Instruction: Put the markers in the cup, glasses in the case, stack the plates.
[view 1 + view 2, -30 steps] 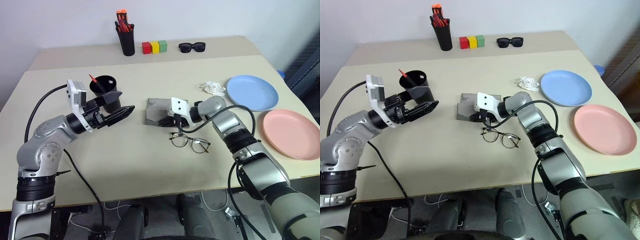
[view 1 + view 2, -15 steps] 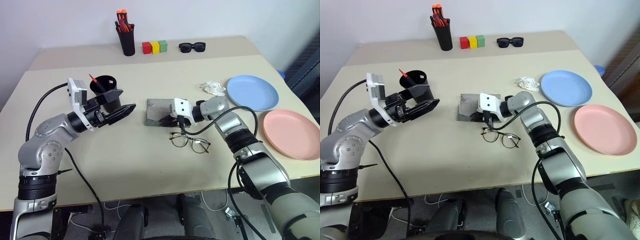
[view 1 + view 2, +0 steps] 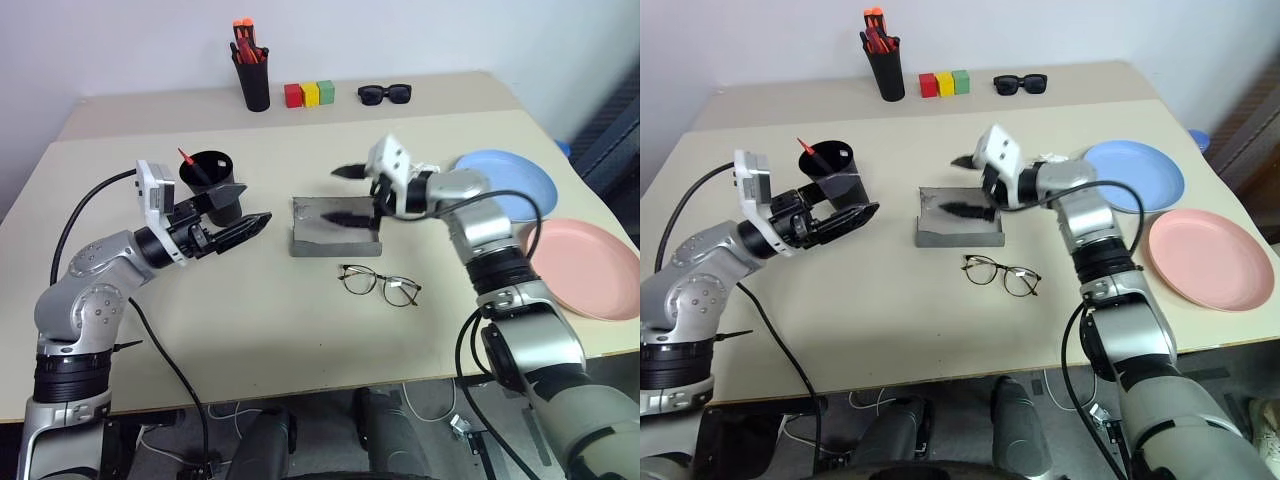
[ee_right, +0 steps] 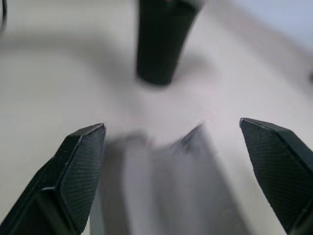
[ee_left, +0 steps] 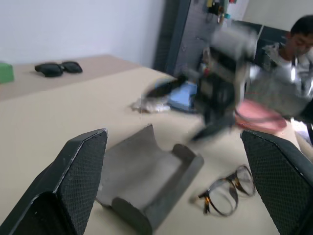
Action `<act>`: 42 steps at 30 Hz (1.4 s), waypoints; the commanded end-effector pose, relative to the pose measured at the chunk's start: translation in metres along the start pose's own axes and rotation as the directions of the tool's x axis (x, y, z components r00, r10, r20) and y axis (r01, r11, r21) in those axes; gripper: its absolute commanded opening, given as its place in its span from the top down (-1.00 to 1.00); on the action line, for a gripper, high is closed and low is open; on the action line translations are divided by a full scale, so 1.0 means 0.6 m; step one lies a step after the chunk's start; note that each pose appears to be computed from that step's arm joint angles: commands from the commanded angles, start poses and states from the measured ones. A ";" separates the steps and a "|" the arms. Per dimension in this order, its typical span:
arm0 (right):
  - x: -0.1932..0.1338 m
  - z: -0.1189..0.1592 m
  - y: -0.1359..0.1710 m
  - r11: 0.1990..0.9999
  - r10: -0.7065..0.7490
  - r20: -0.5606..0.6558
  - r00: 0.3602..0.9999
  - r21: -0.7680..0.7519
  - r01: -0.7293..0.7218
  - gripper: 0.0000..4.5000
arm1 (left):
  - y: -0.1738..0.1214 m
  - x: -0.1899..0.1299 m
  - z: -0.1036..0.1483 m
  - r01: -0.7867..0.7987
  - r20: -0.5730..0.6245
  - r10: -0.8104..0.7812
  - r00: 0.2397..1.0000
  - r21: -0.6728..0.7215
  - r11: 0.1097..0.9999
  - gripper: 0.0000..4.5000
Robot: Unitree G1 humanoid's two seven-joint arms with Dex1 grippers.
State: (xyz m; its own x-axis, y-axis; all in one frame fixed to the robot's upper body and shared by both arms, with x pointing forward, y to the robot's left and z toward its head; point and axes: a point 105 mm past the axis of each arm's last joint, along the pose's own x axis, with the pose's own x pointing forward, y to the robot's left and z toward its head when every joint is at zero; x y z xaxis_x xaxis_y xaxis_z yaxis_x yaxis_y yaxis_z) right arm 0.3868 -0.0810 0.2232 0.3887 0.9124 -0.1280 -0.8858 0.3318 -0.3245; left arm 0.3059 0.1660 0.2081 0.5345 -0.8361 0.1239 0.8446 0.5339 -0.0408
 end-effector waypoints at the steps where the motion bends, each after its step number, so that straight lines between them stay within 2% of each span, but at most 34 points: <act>1: -0.056 0.012 0.022 0.994 -0.009 -0.013 1.000 0.109 0.011 -0.98 | -0.017 -0.021 0.014 0.057 -0.030 -0.056 0.998 0.018 0.998 -1.00; 6: -0.104 -0.028 0.092 0.987 -0.001 -0.229 0.973 0.156 0.038 -0.98 | -0.034 -0.055 0.001 0.145 -0.136 -0.142 0.980 0.015 0.989 -1.00; 8: -0.117 -0.046 0.101 0.984 -0.054 -0.324 0.945 0.145 0.106 -0.98 | -0.040 -0.069 -0.006 0.187 -0.187 -0.177 0.966 0.040 0.982 -1.00; 11: -0.118 -0.063 0.113 0.971 -0.108 -0.402 0.909 0.154 0.184 -0.98 | -0.042 -0.080 -0.010 0.221 -0.210 -0.211 0.955 0.027 0.975 -1.00; 15: -0.109 -0.084 0.148 0.973 -0.084 -0.474 0.876 0.149 0.174 -0.98 | -0.042 -0.092 -0.022 0.258 -0.265 -0.241 0.934 0.031 0.966 -1.00; 23: -0.105 -0.113 0.147 0.969 -0.118 -0.541 0.833 0.119 0.215 -0.98 | -0.046 -0.090 -0.030 0.271 -0.264 -0.250 0.932 0.048 0.961 -1.00; 26: -0.107 -0.131 0.147 0.973 -0.118 -0.570 0.813 0.097 0.209 -0.64 | -0.054 -0.088 -0.029 0.266 -0.255 -0.244 0.936 0.055 0.962 -1.00; 30: -0.115 -0.144 0.147 0.980 -0.108 -0.598 0.794 0.070 0.186 0.25 | -0.058 -0.085 -0.025 0.258 -0.251 -0.234 0.939 0.064 0.964 -1.00; 35: -0.113 -0.136 0.139 0.984 -0.109 -0.587 0.802 0.052 0.172 0.25 | -0.056 -0.080 -0.024 0.249 -0.248 -0.225 0.942 0.071 0.966 -1.00; 37: -0.115 -0.143 0.140 0.987 -0.106 -0.603 0.790 0.031 0.156 0.48 | -0.055 -0.076 -0.025 0.247 -0.242 -0.223 0.944 0.073 0.966 -1.00; 39: -0.117 -0.147 0.143 0.990 -0.087 -0.611 0.787 0.038 0.139 0.86 | -0.054 -0.074 -0.026 0.245 -0.239 -0.222 0.945 0.073 0.967 -1.00; 40: -0.117 -0.148 0.145 0.990 -0.080 -0.611 0.787 0.041 0.133 0.98 | -0.054 -0.074 -0.026 0.245 -0.238 -0.222 0.946 0.073 0.967 -1.00; 42: -0.117 -0.146 0.142 0.990 -0.083 -0.609 0.789 0.040 0.136 0.98 | -0.054 -0.072 -0.026 0.245 -0.236 -0.221 0.946 0.076 0.966 -1.00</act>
State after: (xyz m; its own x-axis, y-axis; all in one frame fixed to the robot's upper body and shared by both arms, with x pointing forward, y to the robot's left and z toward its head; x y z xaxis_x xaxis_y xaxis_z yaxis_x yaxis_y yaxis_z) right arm 0.3060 -0.1352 0.1221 0.5361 0.5547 -0.6363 -0.8335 0.4670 -0.2951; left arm 0.2556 0.1849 0.1821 0.3298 -0.9365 -0.1188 0.9440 0.3280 0.0352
